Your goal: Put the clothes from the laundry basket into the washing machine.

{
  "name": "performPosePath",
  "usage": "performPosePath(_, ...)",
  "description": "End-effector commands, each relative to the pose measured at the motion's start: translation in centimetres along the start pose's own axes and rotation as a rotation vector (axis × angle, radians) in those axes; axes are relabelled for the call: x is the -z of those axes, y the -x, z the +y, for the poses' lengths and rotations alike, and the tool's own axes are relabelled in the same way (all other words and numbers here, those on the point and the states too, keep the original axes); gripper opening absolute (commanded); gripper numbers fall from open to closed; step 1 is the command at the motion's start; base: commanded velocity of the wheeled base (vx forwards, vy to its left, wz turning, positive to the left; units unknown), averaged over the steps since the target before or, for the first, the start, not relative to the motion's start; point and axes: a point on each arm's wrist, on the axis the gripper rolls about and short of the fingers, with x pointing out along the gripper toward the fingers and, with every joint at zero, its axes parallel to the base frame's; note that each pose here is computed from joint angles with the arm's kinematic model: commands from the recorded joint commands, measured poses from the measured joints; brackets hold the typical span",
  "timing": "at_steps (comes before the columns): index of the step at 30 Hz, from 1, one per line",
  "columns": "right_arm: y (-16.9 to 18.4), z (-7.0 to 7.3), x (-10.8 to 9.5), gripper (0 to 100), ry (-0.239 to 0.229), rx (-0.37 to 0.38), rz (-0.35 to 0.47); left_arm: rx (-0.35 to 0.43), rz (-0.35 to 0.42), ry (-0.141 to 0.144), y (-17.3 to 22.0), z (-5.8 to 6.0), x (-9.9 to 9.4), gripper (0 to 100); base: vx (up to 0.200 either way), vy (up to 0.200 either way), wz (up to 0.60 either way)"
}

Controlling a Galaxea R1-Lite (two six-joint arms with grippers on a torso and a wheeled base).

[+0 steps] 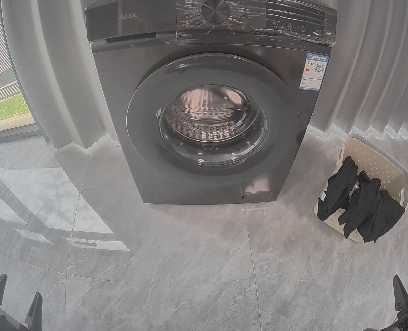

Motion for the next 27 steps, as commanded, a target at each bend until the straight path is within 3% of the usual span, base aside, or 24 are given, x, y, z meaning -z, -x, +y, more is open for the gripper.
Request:
performPosePath(1, -0.10, 0.00, 0.50, 100, 0.000, -0.001, 0.013, -0.001, 0.001, 0.000, -0.01, 0.00, 0.53, 100, 0.000, 0.000, 0.00)
performPosePath(17, -0.10, 0.00, 0.50, 100, 0.002, -0.003, 0.013, 0.000, 0.001, 0.000, -0.01, 0.00, 0.53, 100, 0.038, 0.000, 0.00)
performPosePath(23, -0.10, 0.01, 0.50, 100, 0.004, -0.004, 0.013, -0.001, 0.001, 0.000, -0.01, 0.00, 0.53, 100, 0.000, 0.000, -0.60)
performPosePath(27, -0.10, 0.01, 0.50, 100, 0.004, -0.004, 0.013, 0.000, 0.001, 0.000, -0.01, 0.00, 0.53, 100, 0.000, 0.000, 0.00)
